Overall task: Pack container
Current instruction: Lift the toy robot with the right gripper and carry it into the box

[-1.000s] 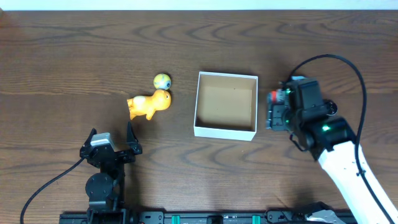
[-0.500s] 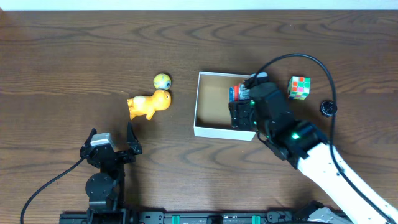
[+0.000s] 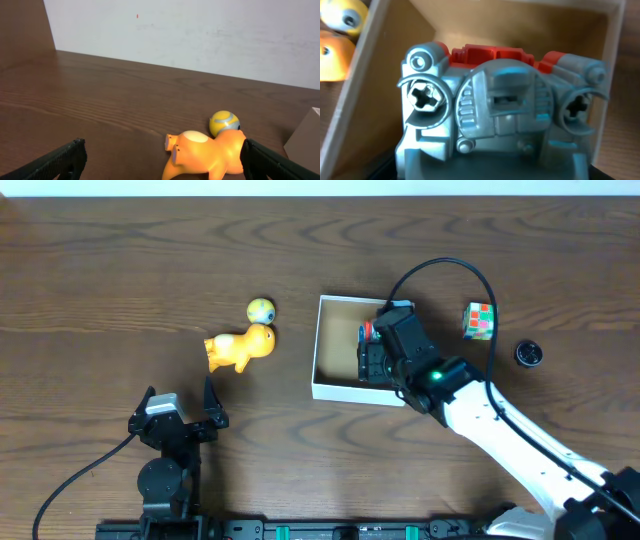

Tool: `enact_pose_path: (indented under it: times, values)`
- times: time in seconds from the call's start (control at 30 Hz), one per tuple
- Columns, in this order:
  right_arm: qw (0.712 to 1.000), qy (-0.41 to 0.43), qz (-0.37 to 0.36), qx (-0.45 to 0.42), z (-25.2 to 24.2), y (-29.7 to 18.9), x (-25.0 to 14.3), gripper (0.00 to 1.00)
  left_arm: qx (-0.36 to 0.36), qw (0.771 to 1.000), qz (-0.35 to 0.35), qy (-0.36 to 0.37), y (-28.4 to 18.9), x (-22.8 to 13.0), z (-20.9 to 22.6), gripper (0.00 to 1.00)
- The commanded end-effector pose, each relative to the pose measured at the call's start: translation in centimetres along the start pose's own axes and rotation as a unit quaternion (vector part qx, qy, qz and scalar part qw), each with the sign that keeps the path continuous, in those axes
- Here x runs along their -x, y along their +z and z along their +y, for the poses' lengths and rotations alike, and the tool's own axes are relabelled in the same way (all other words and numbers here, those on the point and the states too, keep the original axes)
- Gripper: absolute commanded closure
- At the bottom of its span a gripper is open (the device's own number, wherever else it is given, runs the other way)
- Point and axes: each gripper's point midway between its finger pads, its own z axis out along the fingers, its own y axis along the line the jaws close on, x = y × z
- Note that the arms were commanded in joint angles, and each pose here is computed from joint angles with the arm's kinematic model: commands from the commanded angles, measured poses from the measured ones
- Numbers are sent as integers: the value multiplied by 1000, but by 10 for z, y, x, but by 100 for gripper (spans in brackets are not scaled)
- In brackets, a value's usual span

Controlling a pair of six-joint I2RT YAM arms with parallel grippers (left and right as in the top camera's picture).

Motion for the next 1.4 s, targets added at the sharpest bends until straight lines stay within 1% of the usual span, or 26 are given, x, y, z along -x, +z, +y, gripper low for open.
enact_pose_path:
  times: [0.0,0.33,0.73,0.93,1.13,1.27,1.37]
  values:
    - [1000,0,-1,-2,7,-1,2,38,9,1000,25,6,1,-18,4,2]
    - [999,-11,41,-21,-4,-4,-18,38,9,1000,25,6,1,-18,4,2]
    - [996,-57,58,-27,-8,-5,-26,39,9,1000,25,6,1,-18,4,2]
    - [995,-65,67,-33,-11,-6,-30,39,9,1000,25,6,1,-18,4,2]
    - [996,-63,62,-31,-10,-5,-28,39,9,1000,25,6,1,-18,4,2]
    - [997,-62,46,-27,-5,-9,-16,39,9,1000,25,6,1,-18,4,2]
    - [997,-60,33,-25,1,-17,-1,43,9,1000,25,6,1,-18,4,2]
